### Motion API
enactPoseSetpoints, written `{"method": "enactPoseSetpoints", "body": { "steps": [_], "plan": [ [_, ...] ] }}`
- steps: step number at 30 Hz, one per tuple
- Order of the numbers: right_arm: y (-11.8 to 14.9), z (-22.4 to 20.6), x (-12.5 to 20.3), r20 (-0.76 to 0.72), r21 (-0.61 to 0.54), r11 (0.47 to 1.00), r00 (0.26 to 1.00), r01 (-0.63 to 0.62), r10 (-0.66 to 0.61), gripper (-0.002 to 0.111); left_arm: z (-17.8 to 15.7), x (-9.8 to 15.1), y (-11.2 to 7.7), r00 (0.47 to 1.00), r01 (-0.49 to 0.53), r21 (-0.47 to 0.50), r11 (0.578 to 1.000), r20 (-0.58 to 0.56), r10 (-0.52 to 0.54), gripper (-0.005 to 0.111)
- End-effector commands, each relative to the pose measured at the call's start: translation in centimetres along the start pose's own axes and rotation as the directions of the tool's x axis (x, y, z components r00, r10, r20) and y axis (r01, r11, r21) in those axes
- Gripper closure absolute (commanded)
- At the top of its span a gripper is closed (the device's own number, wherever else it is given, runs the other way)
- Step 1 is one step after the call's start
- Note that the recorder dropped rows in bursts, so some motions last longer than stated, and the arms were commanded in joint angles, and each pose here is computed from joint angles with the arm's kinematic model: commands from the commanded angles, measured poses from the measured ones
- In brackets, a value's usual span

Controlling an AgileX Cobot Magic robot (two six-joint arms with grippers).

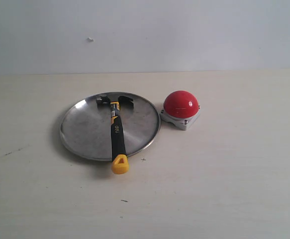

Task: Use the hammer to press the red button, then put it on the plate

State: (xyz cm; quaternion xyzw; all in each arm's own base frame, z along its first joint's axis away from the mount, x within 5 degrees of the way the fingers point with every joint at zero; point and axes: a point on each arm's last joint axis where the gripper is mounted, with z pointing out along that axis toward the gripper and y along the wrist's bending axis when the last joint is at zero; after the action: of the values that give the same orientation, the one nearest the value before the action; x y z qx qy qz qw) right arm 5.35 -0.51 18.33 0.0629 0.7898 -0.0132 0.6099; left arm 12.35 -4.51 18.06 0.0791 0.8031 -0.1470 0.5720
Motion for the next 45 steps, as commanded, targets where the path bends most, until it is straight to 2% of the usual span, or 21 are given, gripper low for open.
{"method": "enactPoseSetpoints", "body": {
  "steps": [1, 13, 16, 22, 30, 36, 40, 45],
  "plan": [
    [0.0, 0.0, 0.1, 0.004, 0.006, 1.0, 1.0, 0.001, -0.001, 0.108, -0.1, 0.0, 0.1, 1.0, 0.009, -0.005, 1.0, 0.005, -0.009, 0.107],
    [0.0, 0.0, 0.1, 0.004, 0.005, 1.0, 1.0, -0.003, 0.003, 0.108, -0.1, 0.0, 0.1, 1.0, 0.006, -0.005, 1.0, 0.005, -0.006, 0.107],
    [0.0, 0.0, 0.1, 0.004, 0.005, 1.0, 1.0, -0.003, 0.003, 0.108, -0.1, 0.1, 0.2, 0.989, -0.15, -0.013, 0.989, -0.002, 0.15, 0.107],
    [0.0, 0.0, 0.1, 0.004, 0.005, 1.0, 1.0, -0.003, 0.003, 0.108, -2.4, 0.6, 1.1, 0.993, -0.089, -0.09, 0.992, -0.079, 0.082, 0.107],
    [0.0, 0.0, 0.1, 0.004, 0.005, 1.0, 1.0, -0.003, 0.003, 0.108, -5.9, 0.5, 1.8, 0.999, -0.016, -0.212, 0.977, 0.04, 0.025, 0.107],
    [0.0, 0.0, 0.1, 0.004, 0.005, 1.0, 1.0, -0.003, 0.003, 0.108, -7.6, 0.5, 1.7, 0.99, 0.001, -0.245, 0.97, 0.139, 0.034, 0.107],
    [0.0, 0.0, 0.1, 0.004, 0.005, 1.0, 1.0, -0.003, 0.003, 0.108, -8.0, 1.4, 1.8, 0.996, 0.014, -0.289, 0.957, 0.091, 0.013, 0.107],
    [0.0, 0.0, 0.1, 0.004, 0.005, 1.0, 1.0, -0.003, 0.003, 0.108, -8.0, 1.8, 1.9, 0.998, 0.02, -0.291, 0.956, 0.057, -0.004, 0.107]
  ]
}}
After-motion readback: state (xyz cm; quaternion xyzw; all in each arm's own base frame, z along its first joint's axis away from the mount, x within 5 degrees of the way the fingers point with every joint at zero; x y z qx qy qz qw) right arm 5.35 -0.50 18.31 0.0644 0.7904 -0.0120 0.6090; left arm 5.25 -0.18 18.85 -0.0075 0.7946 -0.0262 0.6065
